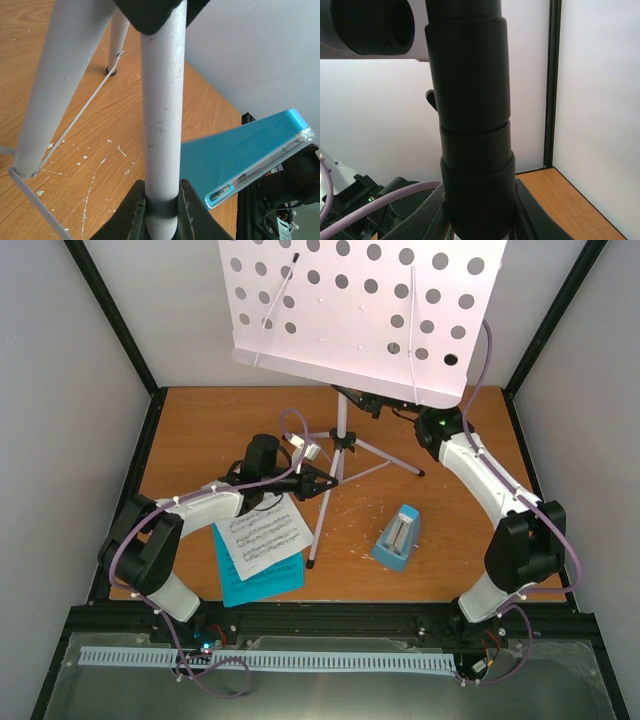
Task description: Pack up the instrument practice props
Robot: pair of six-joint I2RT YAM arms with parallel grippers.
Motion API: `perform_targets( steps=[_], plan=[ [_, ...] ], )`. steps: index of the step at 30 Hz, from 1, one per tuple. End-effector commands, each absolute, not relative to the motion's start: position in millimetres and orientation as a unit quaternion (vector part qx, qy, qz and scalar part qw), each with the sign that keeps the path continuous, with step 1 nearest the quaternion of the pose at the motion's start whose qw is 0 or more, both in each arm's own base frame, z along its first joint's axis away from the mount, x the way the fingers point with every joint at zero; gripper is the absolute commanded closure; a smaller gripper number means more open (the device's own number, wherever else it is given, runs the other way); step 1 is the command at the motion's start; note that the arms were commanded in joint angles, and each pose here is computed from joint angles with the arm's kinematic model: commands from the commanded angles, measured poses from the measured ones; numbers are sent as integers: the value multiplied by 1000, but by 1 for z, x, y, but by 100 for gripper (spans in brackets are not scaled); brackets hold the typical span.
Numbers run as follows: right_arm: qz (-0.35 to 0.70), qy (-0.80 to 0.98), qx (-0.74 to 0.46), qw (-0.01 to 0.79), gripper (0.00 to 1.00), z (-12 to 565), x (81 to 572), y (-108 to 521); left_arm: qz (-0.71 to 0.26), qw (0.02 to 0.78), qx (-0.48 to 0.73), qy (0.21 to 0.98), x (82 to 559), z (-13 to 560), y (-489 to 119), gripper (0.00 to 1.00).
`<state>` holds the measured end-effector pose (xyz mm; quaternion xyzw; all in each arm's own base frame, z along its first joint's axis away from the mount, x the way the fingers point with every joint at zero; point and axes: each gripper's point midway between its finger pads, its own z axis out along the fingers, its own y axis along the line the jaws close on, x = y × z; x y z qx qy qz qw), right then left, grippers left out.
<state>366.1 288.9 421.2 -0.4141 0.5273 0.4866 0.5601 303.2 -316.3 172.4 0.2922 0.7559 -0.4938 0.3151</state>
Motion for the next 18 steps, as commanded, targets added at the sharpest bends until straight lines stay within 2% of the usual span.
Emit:
perform_targets(
  steps=[1,13,18],
  plan=[
    [489,523,-418,560,97,436,349,287,-478,374,303,735,319,198,-319,100],
    [478,515,-460,543,97,447,294,298,-470,545,333,609,307,310,-309,100],
    [478,512,-468,538,97,446,272,302,-459,591,339,571,299,342,-309,100]
  ],
)
